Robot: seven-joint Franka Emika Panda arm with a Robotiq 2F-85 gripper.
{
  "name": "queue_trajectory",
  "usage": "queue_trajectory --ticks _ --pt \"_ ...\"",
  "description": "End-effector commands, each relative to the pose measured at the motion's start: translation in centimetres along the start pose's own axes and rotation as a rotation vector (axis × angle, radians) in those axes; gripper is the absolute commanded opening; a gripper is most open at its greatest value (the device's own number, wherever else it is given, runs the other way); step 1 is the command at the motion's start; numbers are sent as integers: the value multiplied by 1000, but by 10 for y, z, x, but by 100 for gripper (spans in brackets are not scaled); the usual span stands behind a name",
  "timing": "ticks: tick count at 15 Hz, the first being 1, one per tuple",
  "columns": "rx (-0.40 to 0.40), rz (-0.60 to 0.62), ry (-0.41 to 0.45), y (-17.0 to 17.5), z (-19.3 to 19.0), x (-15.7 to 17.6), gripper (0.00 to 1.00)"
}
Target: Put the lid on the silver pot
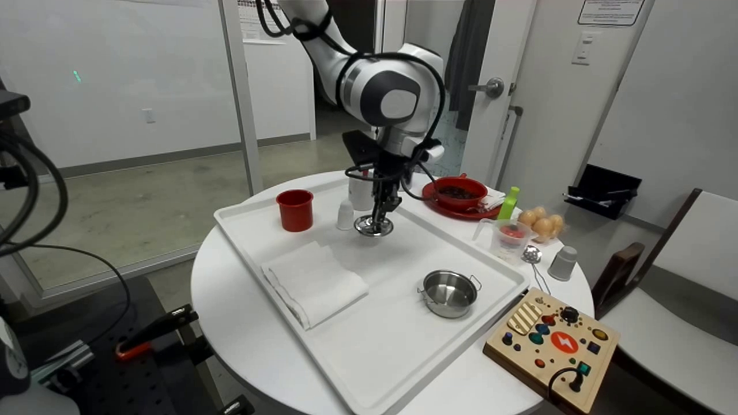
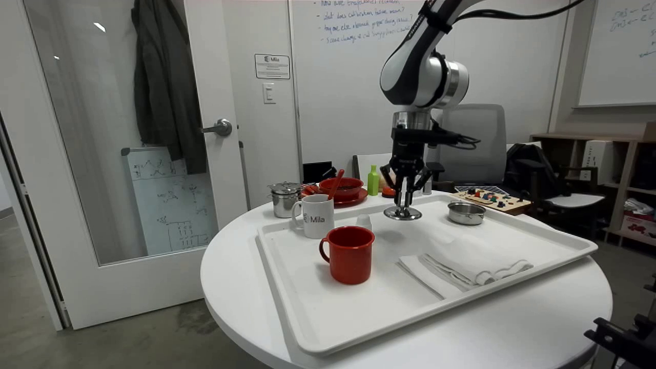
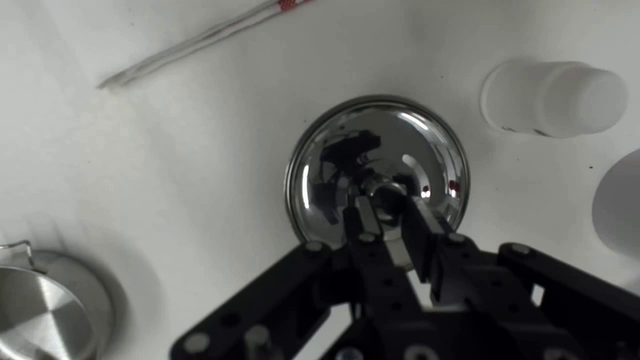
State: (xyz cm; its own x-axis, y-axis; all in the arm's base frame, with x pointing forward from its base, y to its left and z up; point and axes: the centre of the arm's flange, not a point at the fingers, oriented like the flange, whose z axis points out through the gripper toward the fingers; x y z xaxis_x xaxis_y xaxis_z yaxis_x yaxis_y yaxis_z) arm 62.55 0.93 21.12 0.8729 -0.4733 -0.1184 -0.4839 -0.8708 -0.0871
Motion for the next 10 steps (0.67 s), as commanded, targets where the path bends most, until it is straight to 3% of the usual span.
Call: queue_trajectory --ticks 1,6,10 --pt "24 15 8 12 -49 -18 12" --pt "94 102 53 45 -93 -4 12" --pt "143 202 53 78 -108 15 12"
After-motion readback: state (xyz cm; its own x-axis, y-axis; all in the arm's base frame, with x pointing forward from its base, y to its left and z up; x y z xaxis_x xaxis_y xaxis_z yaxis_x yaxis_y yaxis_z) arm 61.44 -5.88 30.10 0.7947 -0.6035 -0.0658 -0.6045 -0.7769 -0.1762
